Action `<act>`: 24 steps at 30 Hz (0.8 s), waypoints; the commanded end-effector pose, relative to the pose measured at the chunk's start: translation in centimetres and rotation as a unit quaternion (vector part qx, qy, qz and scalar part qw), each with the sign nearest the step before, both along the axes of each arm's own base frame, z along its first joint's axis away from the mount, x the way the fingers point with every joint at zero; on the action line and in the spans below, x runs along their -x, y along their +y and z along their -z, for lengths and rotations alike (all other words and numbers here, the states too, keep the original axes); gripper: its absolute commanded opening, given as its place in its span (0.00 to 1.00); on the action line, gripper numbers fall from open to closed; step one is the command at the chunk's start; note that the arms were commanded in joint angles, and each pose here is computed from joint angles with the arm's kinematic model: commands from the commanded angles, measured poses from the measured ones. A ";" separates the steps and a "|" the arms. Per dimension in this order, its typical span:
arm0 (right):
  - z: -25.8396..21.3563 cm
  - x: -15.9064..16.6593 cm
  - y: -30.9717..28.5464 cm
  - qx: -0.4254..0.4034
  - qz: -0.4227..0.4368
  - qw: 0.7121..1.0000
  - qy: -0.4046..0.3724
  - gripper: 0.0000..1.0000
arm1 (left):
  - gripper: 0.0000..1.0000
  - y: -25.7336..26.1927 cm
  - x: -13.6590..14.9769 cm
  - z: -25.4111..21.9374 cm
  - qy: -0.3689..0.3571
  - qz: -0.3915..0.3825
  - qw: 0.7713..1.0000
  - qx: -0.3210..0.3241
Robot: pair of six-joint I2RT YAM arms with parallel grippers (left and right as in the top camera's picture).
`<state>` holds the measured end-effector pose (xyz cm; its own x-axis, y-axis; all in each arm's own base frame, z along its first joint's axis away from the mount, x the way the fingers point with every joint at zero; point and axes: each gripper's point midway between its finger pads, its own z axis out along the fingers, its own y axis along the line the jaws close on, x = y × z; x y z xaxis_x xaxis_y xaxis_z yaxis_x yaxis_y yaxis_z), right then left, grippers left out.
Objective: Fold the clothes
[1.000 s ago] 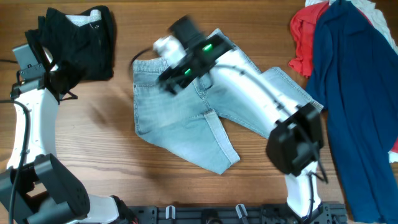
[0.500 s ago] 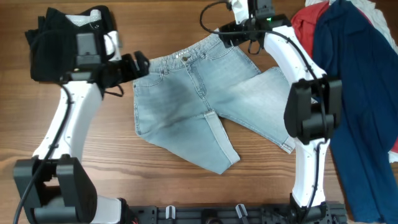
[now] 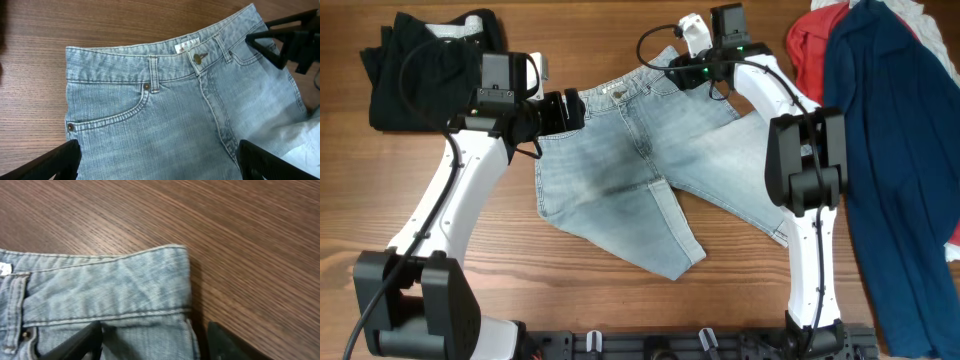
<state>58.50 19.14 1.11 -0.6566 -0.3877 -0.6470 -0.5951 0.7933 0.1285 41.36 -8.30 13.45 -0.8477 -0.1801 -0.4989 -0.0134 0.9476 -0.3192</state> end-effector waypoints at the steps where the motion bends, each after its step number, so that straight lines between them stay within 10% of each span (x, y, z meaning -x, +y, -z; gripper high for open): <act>1: 0.3 -0.2 2.4 -0.036 0.001 0.999 0.000 0.38 | 1.00 0.0 -0.4 -1.6 -0.022 -0.002 1.000 -0.003; 4: -1.0 -1.4 3.3 -0.066 0.022 0.997 -0.018 0.04 | 1.00 0.0 -0.4 -1.6 -0.022 -0.002 1.000 -0.003; 21: -18.6 -2.8 13.8 -0.249 -0.088 0.942 -0.206 0.04 | 1.00 1.7 -0.8 -1.5 -0.030 -0.033 0.998 -0.043; 23: -20.0 -2.9 13.9 -0.262 -0.080 0.940 -0.205 0.12 | 1.00 1.7 -0.9 -1.6 -0.033 -0.032 0.998 -0.042; 24: -20.8 -3.0 13.4 -0.274 -0.066 0.939 -0.196 0.43 | 1.00 1.7 -1.0 -1.6 -0.034 -0.032 0.998 -0.042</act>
<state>61.53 32.75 17.29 -0.3004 -0.0658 -0.9515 -0.7694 0.6063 0.2010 41.86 -6.70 13.35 -0.8283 -0.1895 -0.5272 -0.0642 0.9670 -0.2467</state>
